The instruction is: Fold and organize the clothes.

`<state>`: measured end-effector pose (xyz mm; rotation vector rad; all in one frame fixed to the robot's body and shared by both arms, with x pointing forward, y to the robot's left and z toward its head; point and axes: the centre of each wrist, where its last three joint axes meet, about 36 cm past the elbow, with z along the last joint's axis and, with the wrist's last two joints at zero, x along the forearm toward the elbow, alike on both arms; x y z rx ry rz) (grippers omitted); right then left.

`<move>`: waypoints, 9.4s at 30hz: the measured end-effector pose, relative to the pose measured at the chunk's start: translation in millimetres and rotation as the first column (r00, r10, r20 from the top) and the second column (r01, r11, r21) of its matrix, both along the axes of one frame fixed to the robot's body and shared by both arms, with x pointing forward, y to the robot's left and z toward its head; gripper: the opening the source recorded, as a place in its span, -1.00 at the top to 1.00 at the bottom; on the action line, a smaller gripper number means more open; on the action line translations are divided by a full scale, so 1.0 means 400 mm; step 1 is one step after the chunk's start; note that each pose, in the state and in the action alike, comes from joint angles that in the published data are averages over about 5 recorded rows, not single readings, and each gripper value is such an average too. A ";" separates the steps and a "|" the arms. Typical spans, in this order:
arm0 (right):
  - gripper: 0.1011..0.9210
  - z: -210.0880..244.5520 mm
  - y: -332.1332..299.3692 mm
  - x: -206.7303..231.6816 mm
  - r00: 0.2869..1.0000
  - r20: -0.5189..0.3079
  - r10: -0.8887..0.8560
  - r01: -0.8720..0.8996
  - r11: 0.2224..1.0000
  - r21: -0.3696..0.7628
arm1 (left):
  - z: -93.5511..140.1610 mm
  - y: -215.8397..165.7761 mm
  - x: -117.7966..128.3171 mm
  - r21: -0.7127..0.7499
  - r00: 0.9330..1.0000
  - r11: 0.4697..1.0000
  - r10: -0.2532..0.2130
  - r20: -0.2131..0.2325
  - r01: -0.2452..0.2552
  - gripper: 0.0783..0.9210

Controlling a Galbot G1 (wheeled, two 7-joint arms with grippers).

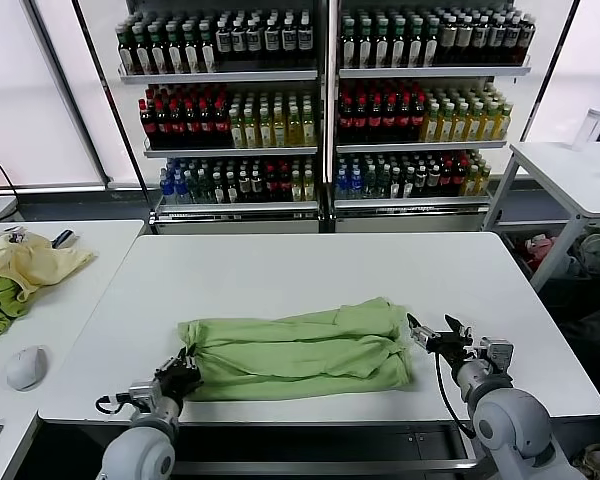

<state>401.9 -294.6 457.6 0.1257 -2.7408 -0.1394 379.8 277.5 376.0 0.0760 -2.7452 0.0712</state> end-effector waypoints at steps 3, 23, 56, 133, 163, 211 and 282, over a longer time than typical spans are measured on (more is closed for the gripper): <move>-0.76 0.000 -0.001 0.004 1.000 0.001 0.002 -0.002 1.000 0.001 | 0.021 0.057 0.013 0.019 1.000 1.000 0.015 0.015 -0.016 0.86; -0.76 0.006 0.003 0.034 0.999 0.027 0.033 -0.033 0.999 -0.013 | 0.303 0.169 0.036 -0.317 0.989 0.946 -0.026 0.143 0.071 0.86; -0.76 0.007 -0.009 0.070 0.999 0.034 0.038 -0.038 0.999 -0.023 | 0.205 -0.267 0.133 -0.563 0.920 0.748 -0.388 0.059 0.352 0.19; -0.76 0.041 -0.012 0.017 0.997 0.072 0.024 -0.022 0.999 -0.039 | 0.038 -0.030 0.073 -0.655 0.993 0.752 -0.115 -0.026 0.070 0.96; -0.76 0.073 -0.022 0.027 0.994 0.112 0.018 -0.018 1.000 0.004 | 0.373 0.340 0.070 -0.470 0.978 0.882 0.086 0.188 0.012 0.96; -0.76 0.041 0.140 0.111 0.985 0.126 0.116 -0.120 0.992 0.026 | 0.133 -0.419 0.085 -0.138 0.866 0.865 -0.447 0.222 0.482 -0.68; 0.40 -0.116 0.190 0.427 0.965 0.169 0.199 -0.147 0.949 -0.279 | 0.131 -0.181 -0.042 -0.074 0.941 0.971 -0.201 0.272 0.229 -0.77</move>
